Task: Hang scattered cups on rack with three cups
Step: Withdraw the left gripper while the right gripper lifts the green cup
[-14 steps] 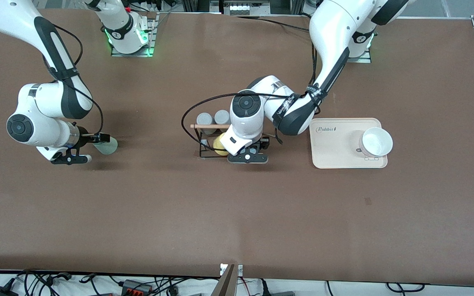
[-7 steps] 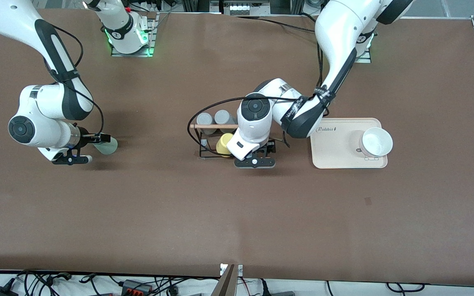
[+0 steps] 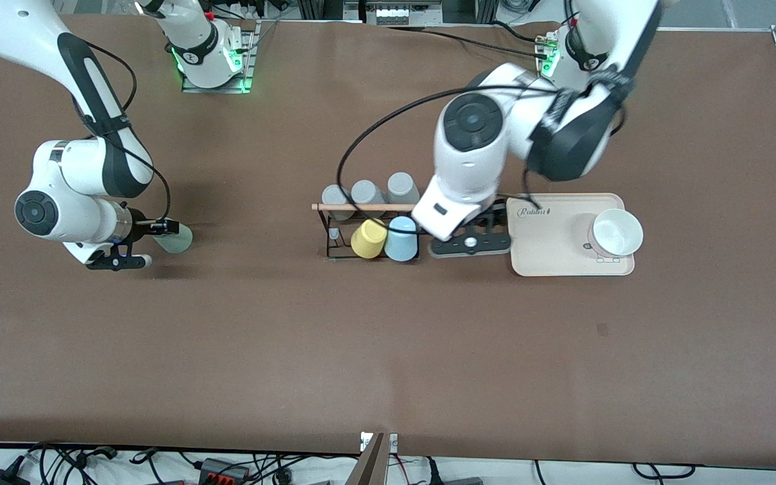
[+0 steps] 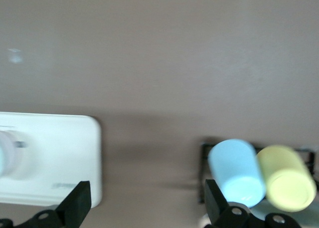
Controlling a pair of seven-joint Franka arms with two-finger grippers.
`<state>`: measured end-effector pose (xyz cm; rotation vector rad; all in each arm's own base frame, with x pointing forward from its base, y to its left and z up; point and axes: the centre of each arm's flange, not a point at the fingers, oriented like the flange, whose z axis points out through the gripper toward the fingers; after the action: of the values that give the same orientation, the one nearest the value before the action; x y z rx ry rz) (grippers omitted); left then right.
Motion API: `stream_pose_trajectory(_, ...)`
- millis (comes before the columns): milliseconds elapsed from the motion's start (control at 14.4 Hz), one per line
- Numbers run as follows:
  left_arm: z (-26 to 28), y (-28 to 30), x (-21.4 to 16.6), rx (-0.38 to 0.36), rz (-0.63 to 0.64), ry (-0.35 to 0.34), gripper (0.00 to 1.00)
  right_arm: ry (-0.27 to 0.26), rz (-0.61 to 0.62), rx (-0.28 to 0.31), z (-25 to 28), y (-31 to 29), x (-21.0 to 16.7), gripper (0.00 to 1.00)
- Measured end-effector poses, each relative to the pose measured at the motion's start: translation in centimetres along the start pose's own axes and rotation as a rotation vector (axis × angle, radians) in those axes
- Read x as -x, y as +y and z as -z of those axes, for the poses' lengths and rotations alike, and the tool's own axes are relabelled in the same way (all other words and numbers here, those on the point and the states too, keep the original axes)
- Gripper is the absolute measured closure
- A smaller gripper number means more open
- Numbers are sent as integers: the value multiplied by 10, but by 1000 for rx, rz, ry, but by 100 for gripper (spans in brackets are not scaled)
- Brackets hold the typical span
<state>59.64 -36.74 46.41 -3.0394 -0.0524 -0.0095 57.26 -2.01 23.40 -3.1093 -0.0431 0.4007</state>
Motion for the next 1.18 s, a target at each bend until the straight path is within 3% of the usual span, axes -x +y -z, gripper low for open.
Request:
stream_pose_trajectory(278,58,-96,-16,-24,-108,-7,0,4,5,0,2,-1,-1,37)
stream_pose_trajectory(487,89,-142,-16,-4,-96,-12,0,-5,14,2,29,-6,-8,37)
stream_pose_trajectory(696,84,-189,-25,41,-120,-85,0,-32,44,-2,98,-30,-17,37)
stream_pose_trajectory(904,65,-232,-30,93,-158,-147,0,-30,60,-44,161,-79,-14,37)
stream_pose_trajectory(1043,52,-229,-15,92,-199,-147,0,3,74,-60,187,-126,-12,37)
stream_pose_trajectory(1183,42,-231,3,88,-320,-123,0,19,62,-88,200,-185,-4,37)
